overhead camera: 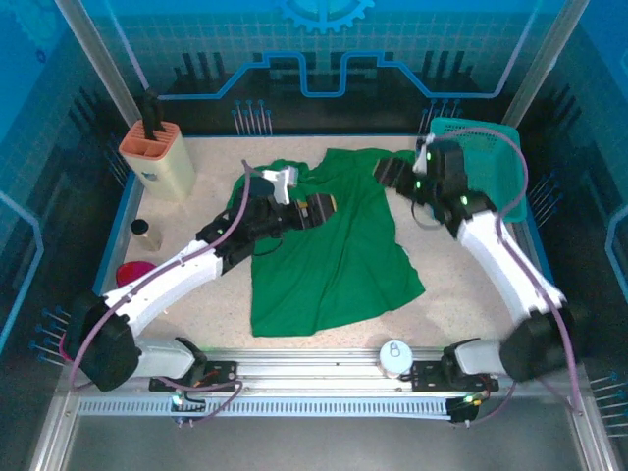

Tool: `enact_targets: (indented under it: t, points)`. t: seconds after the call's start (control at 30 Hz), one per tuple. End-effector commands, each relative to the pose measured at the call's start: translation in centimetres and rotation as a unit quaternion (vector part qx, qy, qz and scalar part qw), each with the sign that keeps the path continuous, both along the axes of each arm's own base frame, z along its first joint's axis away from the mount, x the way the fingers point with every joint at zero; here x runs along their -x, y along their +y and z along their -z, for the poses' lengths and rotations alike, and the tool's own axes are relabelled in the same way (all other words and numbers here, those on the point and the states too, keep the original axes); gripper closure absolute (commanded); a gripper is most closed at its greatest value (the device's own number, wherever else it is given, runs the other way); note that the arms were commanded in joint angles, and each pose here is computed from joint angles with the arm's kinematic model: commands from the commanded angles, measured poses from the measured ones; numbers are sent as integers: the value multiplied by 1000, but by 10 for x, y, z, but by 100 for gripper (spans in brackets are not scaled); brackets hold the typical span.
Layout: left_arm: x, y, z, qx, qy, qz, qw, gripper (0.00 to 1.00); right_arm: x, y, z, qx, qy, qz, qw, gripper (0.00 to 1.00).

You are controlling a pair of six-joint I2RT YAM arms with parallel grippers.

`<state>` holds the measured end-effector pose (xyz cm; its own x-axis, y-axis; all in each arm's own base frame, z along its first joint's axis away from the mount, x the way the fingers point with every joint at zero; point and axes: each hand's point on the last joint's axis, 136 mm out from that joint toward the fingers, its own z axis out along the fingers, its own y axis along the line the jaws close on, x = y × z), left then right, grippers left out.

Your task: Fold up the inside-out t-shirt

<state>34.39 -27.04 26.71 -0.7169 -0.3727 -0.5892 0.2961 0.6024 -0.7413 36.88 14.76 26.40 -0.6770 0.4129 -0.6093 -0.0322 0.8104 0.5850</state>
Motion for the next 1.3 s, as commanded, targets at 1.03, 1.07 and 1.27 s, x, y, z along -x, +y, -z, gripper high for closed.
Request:
enact_targets:
  t: [1.03, 1.07, 1.27]
  points:
    - [193, -24, 173, -366, -239, 509, 742, 14, 186, -37, 234, -84, 437, 150, 883, 52]
    - [197, -27, 176, -372, -246, 519, 729, 13, 188, -34, 238, -100, 446, 154, 876, 51]
    - [204, -53, 184, -383, -296, 524, 701, 14, 195, -18, 255, -149, 464, 161, 858, 50]
